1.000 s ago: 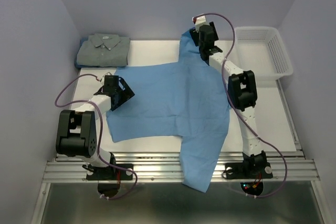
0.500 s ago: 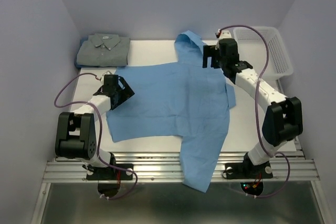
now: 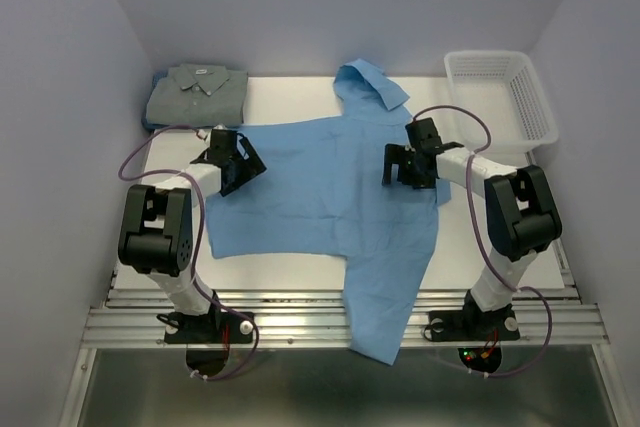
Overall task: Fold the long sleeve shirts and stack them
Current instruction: Flatten the shirt out, then fold the shirt
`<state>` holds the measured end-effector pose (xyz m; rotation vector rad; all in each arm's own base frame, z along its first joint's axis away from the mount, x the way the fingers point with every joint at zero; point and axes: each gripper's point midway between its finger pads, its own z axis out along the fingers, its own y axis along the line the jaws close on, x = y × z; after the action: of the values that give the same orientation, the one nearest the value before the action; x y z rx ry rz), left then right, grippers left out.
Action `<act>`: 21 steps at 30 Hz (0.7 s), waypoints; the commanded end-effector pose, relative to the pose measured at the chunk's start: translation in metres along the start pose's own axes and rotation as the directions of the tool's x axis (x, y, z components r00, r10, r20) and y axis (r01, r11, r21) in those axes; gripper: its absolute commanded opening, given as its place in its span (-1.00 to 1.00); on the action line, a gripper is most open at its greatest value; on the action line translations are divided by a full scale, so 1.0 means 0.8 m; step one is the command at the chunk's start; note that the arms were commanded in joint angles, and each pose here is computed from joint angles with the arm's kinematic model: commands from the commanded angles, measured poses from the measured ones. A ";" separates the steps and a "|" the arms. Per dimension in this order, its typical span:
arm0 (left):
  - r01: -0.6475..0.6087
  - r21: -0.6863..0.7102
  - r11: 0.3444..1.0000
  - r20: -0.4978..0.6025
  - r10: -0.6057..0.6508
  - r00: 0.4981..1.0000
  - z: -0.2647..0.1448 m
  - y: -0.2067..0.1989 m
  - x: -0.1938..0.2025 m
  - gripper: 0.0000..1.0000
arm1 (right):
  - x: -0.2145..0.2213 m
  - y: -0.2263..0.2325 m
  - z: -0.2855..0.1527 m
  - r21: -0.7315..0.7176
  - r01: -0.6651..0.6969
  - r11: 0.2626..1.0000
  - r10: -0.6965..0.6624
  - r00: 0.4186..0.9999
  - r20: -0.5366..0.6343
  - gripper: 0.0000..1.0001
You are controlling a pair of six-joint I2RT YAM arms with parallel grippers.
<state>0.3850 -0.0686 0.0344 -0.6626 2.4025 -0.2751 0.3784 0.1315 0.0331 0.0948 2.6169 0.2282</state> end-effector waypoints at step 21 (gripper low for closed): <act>0.002 -0.167 0.986 0.030 0.003 1.000 -0.121 0.009 -0.026 0.97 | -0.043 0.003 -0.101 0.078 0.110 0.991 -0.120 0.984 0.135 1.00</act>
<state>0.3815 -0.0861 0.0856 -0.6205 2.4489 -0.2740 0.4025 0.1058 0.0715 -0.0037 2.5555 0.0878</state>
